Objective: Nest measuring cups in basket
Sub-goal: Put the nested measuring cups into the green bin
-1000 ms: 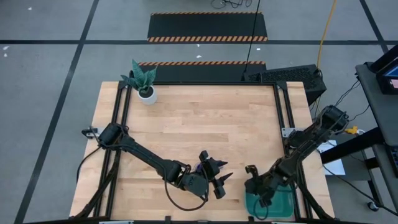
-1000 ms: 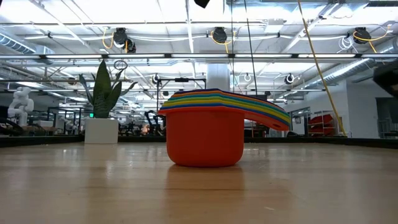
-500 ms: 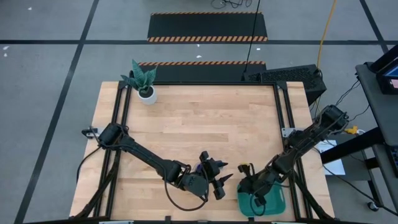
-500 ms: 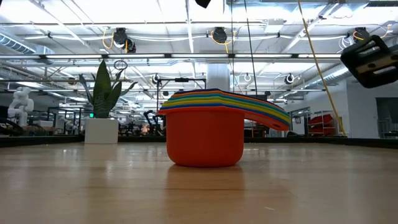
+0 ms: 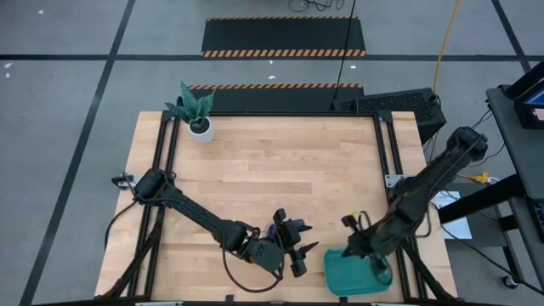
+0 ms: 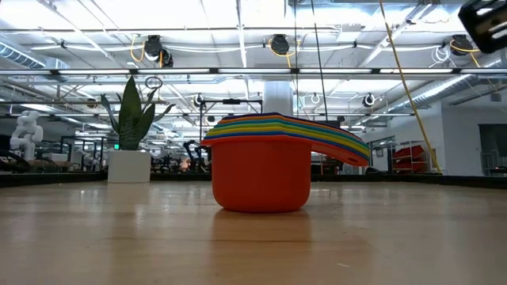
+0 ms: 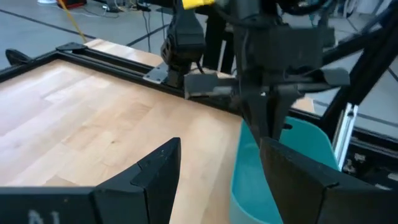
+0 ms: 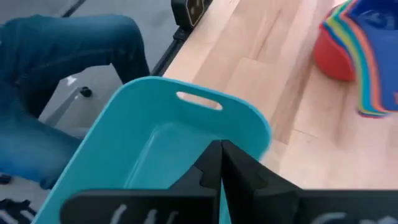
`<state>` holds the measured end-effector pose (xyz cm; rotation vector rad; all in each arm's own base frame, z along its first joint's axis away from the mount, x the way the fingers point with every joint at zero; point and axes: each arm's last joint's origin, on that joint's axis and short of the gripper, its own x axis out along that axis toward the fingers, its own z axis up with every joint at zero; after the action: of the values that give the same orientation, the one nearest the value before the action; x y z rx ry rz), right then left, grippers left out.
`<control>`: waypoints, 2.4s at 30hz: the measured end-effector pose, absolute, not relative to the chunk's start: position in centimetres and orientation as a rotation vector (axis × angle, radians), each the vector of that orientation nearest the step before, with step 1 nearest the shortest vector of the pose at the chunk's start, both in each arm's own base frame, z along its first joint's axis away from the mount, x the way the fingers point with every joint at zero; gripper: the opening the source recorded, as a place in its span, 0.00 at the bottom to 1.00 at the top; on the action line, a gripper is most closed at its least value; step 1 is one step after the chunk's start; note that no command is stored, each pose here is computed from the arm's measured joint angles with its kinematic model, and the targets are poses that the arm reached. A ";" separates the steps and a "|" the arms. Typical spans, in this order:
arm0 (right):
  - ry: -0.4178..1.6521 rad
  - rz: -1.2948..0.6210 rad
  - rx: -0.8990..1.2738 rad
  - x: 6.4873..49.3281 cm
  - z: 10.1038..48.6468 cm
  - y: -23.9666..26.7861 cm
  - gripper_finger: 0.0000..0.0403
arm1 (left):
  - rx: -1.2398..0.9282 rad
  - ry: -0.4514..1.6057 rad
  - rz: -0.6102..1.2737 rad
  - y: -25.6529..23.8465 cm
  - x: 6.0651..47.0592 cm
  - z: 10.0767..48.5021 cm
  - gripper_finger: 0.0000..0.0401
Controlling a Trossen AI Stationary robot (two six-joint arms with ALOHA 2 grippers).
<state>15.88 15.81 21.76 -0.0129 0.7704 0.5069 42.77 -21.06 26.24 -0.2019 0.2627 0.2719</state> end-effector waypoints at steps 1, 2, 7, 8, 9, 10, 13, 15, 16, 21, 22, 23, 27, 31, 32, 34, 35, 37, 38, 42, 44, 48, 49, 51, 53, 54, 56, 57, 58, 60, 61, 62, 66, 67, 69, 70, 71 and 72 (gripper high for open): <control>0.770 0.508 -0.014 15.4 22.2 15.5 0.00 | -0.199 0.260 0.277 -21.0 42.8 26.3 0.56; 0.774 0.508 -0.009 15.0 22.5 15.1 0.00 | -0.188 0.262 0.279 -20.8 42.9 26.4 0.56; 0.826 0.448 -0.003 12.3 23.3 14.1 0.00 | -0.157 0.341 0.241 -19.4 43.7 27.4 0.56; 0.835 0.426 -0.017 11.8 23.2 14.0 0.00 | -0.159 0.354 0.245 -19.1 43.9 28.0 0.56; 0.837 0.406 -0.029 11.4 23.2 13.9 0.00 | -0.160 0.359 0.254 -18.8 44.0 28.7 0.56; 0.839 0.393 -0.042 11.0 23.2 13.9 0.00 | -0.157 0.367 0.263 -18.4 44.1 29.2 0.56; 0.844 0.385 -0.074 10.2 23.0 14.1 0.00 | -0.150 0.399 0.280 -17.5 44.3 29.7 0.58; 0.839 0.391 -0.091 9.9 23.0 14.2 0.00 | -0.142 0.419 0.289 -17.0 44.4 29.4 0.62; 0.839 0.396 -0.097 9.8 23.0 14.3 0.00 | -0.150 0.426 0.294 -16.7 44.5 29.4 0.64; 0.840 0.409 -0.111 9.6 23.0 14.4 0.00 | -0.203 0.525 0.271 -14.8 45.1 28.3 0.79; 0.841 0.407 -0.113 9.6 23.0 14.4 0.00 | -0.201 0.542 0.264 -14.5 45.3 28.0 0.82; 0.842 0.406 -0.115 9.6 23.0 14.4 0.00 | -0.196 0.557 0.256 -14.2 45.4 27.8 0.85; 0.842 0.405 -0.116 9.6 23.0 14.4 0.00 | -0.200 0.578 0.229 -13.9 45.8 27.2 0.91; 0.844 0.403 -0.117 9.6 22.9 14.3 0.00 | -0.167 0.706 0.243 -13.8 46.1 24.3 0.91; 0.846 0.403 -0.118 9.6 22.9 14.3 0.00 | -0.167 0.735 0.254 -13.8 46.1 23.5 0.92; 0.845 0.403 -0.117 9.6 22.9 14.3 0.00 | -0.193 0.731 0.264 -14.0 46.6 22.5 0.94; 0.845 0.403 -0.117 9.6 22.9 14.3 0.00 | -0.190 0.739 0.264 -14.2 46.6 22.2 0.96; 0.845 0.403 -0.117 9.6 22.9 14.3 0.00 | -0.190 0.740 0.257 -14.7 46.8 21.5 0.99; 0.845 0.403 -0.117 9.6 22.9 14.3 0.00 | -0.187 0.744 0.253 -15.0 46.8 21.2 0.99; 0.845 0.403 -0.117 9.6 22.9 14.3 0.00 | -0.187 0.780 0.258 -15.4 46.4 20.7 0.98; 0.844 0.403 -0.116 9.6 22.9 14.3 0.00 | -0.197 0.806 0.274 -15.5 46.1 20.6 0.99; 0.845 0.403 -0.116 9.6 22.9 14.3 0.00 | -0.227 0.893 0.289 -15.5 45.5 20.0 0.99; 0.845 0.403 -0.115 9.6 22.9 14.3 0.00 | -0.241 0.911 0.295 -15.3 45.4 19.9 1.00; 0.846 0.399 -0.106 9.6 22.9 14.3 0.00 | -0.253 0.933 0.304 -15.2 45.3 19.5 1.00; 0.850 0.394 -0.093 9.6 22.9 14.3 0.00 | -0.260 0.935 0.283 -15.3 45.5 19.4 1.00; 0.851 0.394 -0.088 9.6 22.9 14.3 0.00 | -0.261 0.930 0.271 -15.3 45.6 19.4 1.00; 0.848 0.397 -0.081 9.6 23.0 14.4 0.00 | -0.259 0.917 0.261 -15.3 45.6 19.6 1.00; 0.845 0.400 -0.077 9.6 23.0 14.4 0.00 | -0.253 0.924 0.260 -15.3 45.6 19.6 1.00; 0.842 0.401 -0.075 9.6 23.0 14.5 0.00 | -0.250 0.936 0.250 -15.2 45.6 19.6 1.00; 0.839 0.404 -0.072 9.6 23.1 14.5 0.00 | -0.263 0.958 0.219 -15.1 45.6 19.4 1.00; 0.839 0.404 -0.070 9.6 23.1 14.5 0.00 | -0.276 0.966 0.205 -15.1 45.6 19.4 1.00; 0.840 0.404 -0.066 9.6 23.1 14.5 0.00 | -0.289 0.971 0.196 -15.2 45.6 19.3 1.00; 0.859 0.416 -0.043 9.6 23.0 14.6 0.00 | -0.310 0.977 0.191 -15.3 45.5 19.3 1.00; 0.859 0.416 -0.043 9.6 23.0 14.6 0.00 | -0.312 0.977 0.191 -15.4 45.5 19.3 1.00; 0.859 0.416 -0.042 9.6 23.0 14.6 0.00 | -0.310 0.977 0.184 -15.7 45.4 19.3 1.00; 0.859 0.416 -0.042 9.6 23.0 14.6 0.00 | -0.308 0.977 0.181 -15.9 45.3 19.3 1.00; 0.859 0.415 -0.041 9.6 23.0 14.6 0.00 | -0.308 0.977 0.178 -16.1 45.3 19.3 1.00; 0.859 0.415 -0.039 9.6 23.1 14.6 0.00 | -0.307 0.977 0.174 -16.3 45.2 19.3 1.00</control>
<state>9.58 14.56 23.05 -0.0390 0.8594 0.4146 45.18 -16.30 19.33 -0.3067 0.9771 0.1743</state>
